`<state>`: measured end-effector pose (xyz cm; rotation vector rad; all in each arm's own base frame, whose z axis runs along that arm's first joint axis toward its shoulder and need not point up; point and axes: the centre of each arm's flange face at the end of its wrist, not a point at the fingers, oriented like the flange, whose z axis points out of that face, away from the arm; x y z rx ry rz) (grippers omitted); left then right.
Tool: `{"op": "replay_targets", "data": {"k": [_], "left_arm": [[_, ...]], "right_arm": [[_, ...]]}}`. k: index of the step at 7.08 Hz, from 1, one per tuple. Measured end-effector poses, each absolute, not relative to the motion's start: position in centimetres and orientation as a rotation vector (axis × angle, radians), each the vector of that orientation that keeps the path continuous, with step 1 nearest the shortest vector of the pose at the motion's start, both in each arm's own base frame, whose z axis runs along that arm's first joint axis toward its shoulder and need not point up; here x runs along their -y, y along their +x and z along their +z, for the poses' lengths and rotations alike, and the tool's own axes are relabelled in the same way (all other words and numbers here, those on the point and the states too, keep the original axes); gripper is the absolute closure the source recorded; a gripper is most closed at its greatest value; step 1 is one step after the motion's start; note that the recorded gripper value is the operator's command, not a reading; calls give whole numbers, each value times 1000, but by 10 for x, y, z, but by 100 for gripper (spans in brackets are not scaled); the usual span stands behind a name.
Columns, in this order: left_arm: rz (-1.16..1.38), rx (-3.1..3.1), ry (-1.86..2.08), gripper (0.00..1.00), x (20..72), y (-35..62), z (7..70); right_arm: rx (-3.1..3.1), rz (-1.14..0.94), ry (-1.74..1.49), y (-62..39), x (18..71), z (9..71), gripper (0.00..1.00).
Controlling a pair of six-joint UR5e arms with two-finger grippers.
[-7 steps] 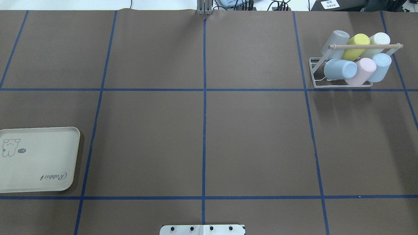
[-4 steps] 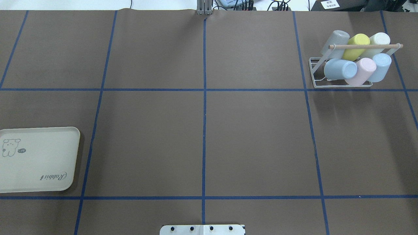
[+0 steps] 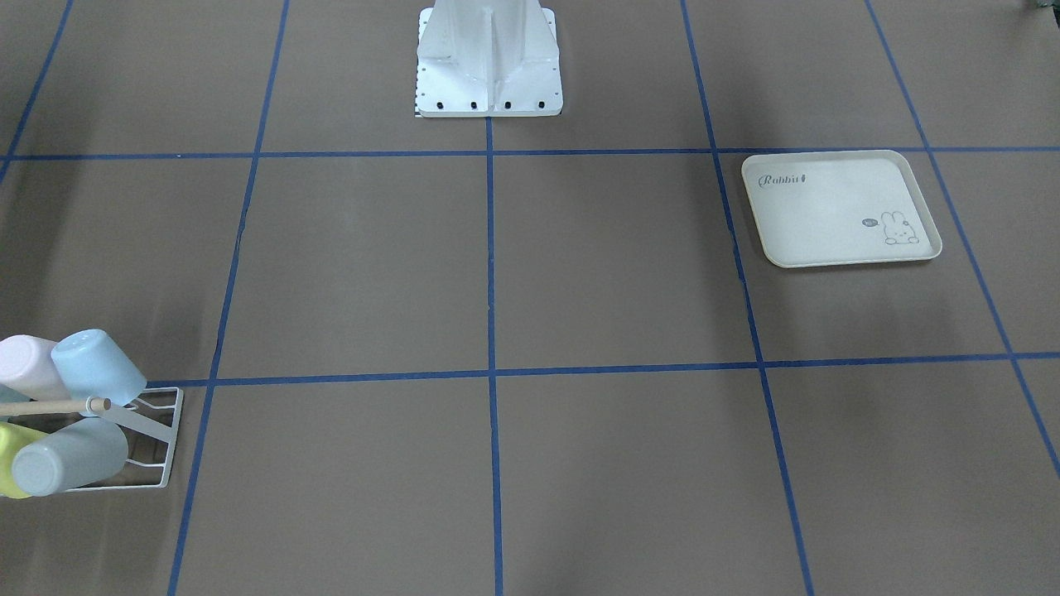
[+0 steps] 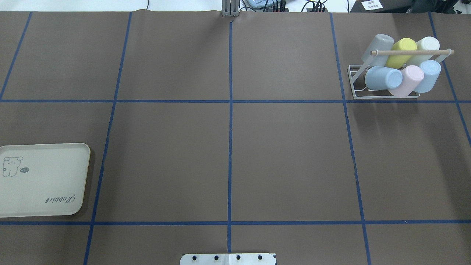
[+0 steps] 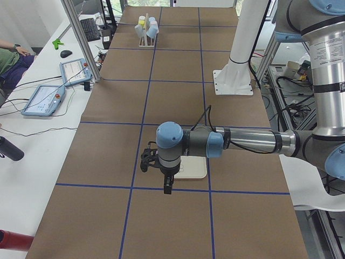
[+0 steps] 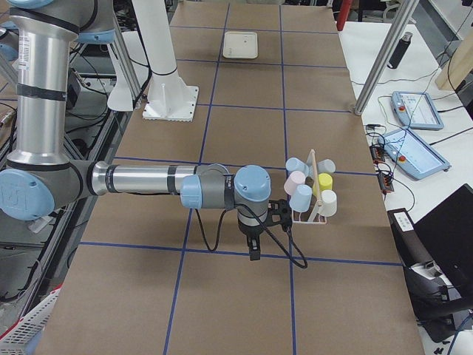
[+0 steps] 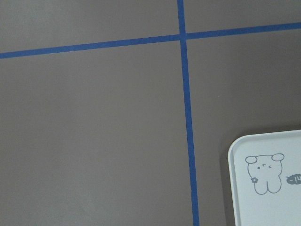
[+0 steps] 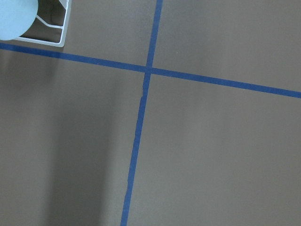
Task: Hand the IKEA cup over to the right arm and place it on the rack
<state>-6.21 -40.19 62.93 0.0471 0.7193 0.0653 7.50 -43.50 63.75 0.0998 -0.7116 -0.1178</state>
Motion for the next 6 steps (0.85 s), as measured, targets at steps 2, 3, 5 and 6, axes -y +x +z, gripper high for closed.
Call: {"op": "replay_targets", "data": {"k": [2,3,5,6], "left_arm": [[64,-720,45,0,401,-62,630],[65,-720,45,0,401,-62,630],[66,-720,48,0,401,-62,629],[66,-720,49,0,401,-62,628]], "right_arm": [[715,-115,94,75,434,640,0],[720,-115,89,74,430,642,0],[727,-110,63,74,415,655,0],[727,-108,55,74,408,658,0]]}}
